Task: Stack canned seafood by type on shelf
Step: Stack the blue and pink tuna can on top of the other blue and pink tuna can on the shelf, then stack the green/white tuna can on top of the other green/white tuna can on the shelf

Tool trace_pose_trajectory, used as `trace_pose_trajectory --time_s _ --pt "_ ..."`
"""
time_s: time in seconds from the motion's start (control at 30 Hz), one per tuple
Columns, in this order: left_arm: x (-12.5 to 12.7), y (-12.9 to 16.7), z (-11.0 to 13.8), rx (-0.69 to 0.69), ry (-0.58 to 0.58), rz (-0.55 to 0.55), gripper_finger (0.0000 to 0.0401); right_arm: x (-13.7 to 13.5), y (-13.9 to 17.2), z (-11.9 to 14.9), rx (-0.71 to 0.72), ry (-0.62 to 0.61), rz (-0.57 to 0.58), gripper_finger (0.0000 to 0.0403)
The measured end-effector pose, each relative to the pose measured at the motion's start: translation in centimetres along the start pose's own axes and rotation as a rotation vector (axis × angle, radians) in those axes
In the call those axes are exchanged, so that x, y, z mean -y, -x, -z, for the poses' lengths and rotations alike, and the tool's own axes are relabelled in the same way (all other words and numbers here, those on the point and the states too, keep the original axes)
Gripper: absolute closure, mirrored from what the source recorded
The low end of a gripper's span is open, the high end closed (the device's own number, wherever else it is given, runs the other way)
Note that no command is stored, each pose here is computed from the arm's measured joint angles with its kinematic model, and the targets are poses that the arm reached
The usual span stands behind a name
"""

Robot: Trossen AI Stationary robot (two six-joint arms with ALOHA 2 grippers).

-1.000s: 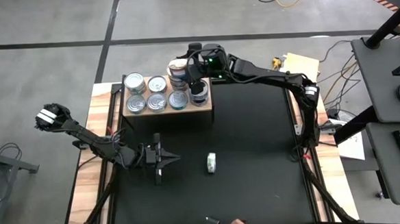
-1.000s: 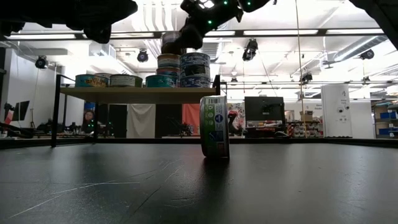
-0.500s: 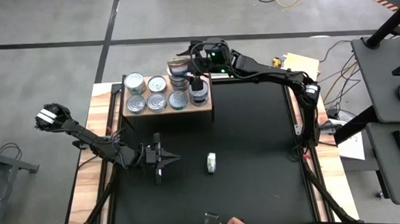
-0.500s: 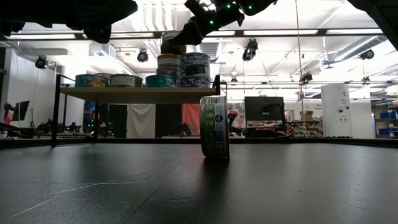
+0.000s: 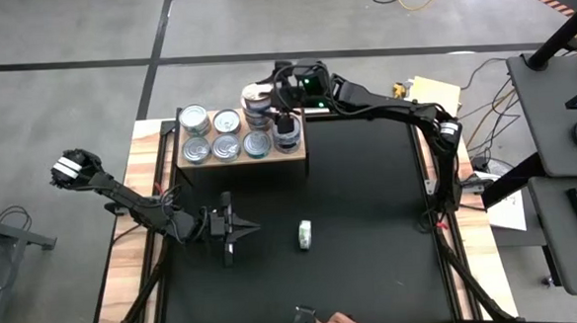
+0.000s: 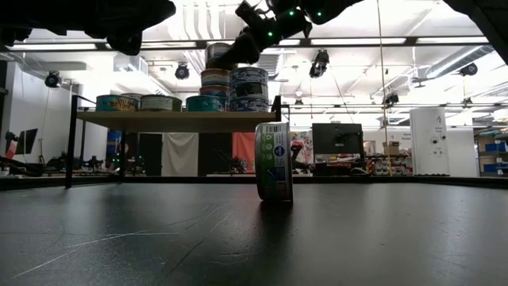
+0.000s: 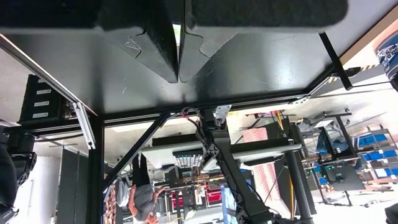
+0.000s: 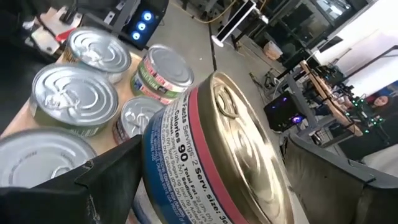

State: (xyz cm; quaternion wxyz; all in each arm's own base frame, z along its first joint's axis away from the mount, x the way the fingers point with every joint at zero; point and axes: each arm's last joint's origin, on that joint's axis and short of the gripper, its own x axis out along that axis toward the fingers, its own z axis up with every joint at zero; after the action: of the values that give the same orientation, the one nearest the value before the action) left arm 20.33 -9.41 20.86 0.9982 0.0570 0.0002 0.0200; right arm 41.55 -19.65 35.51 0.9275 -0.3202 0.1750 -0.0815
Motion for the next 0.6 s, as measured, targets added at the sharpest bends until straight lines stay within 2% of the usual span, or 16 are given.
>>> trace_pose_trajectory --time_s 0.6 --pt "0.00 0.00 -0.01 0.001 -0.007 0.000 0.0401 0.49 0.06 -0.18 0.046 -0.081 0.019 0.0048"
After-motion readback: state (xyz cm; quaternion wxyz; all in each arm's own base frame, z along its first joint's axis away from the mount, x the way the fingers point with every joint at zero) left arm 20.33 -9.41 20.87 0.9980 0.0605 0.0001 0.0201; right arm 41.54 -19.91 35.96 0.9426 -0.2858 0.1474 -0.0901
